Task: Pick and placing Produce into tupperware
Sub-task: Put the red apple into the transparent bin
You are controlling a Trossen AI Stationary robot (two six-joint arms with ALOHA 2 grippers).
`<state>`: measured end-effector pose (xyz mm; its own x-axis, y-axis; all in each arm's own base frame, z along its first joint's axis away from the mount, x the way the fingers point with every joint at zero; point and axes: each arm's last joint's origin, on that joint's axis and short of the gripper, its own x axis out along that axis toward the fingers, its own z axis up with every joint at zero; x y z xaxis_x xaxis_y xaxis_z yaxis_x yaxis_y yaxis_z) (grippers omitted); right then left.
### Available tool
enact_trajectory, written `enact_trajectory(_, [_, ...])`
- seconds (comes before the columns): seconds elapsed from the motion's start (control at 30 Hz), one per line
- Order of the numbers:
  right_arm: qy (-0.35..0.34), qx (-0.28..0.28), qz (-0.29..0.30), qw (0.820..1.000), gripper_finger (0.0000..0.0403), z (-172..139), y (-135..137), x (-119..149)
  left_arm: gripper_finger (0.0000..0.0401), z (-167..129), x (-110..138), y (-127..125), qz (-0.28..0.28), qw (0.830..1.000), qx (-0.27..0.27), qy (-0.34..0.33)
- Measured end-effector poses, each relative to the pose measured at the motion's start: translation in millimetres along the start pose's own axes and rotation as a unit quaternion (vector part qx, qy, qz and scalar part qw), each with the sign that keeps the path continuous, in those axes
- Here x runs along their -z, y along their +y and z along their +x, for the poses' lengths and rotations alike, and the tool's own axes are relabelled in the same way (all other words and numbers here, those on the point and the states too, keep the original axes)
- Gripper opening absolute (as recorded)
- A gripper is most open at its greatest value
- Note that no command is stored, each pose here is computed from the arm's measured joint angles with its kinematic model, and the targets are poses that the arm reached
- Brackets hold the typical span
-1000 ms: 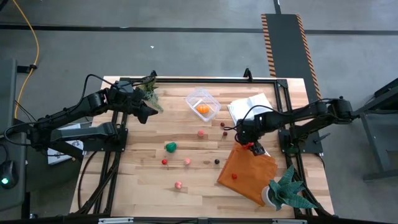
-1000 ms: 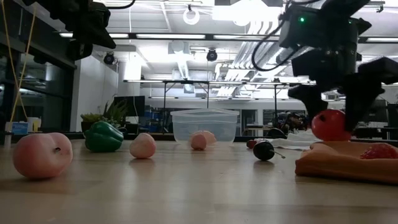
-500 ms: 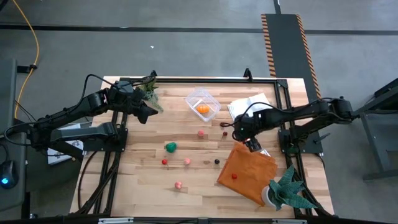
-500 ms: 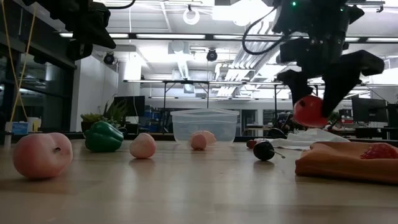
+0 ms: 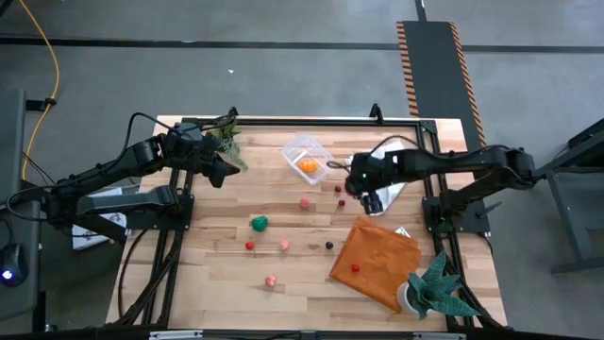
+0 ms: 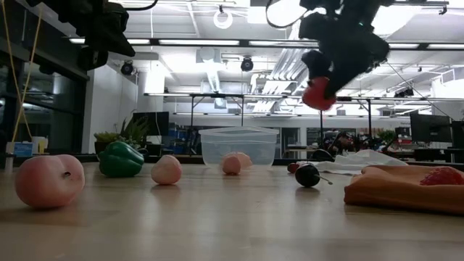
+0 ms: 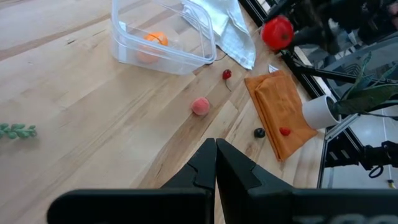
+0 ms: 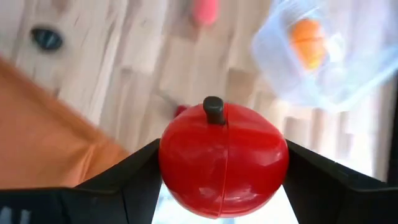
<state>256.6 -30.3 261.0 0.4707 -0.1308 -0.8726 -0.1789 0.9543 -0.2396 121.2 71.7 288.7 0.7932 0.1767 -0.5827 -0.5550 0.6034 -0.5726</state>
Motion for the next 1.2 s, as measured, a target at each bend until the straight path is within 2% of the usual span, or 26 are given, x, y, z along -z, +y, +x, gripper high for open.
enact_trajectory(0.27, [-0.064,0.034,0.011,0.997,0.0268,-18,-26,-16,0.0001,0,0,0,0.000,1.000,0.000,0.000])
enact_trajectory(0.53, [-0.119,0.056,0.002,0.991,0.0268,-21,-31,-26,0.0001,0,4,2,-0.003,1.000,-0.011,0.018])
enact_trajectory(0.73, [-0.179,0.086,0.011,0.980,0.0268,-24,-37,-38,0.0001,0,4,3,-0.004,1.000,-0.013,0.022])
enact_trajectory(0.83, [-0.191,0.093,0.013,0.977,0.0268,-18,-40,-43,0.0001,0,4,3,-0.004,1.000,-0.013,0.022])
enact_trajectory(1.07, [-0.171,0.103,0.026,0.980,0.0268,19,-51,-49,0.0001,0,4,3,-0.004,1.000,-0.013,0.022])
enact_trajectory(1.2, [-0.179,0.123,0.071,0.974,0.0268,31,-64,-49,0.0001,0,5,2,-0.004,1.000,-0.009,0.025])
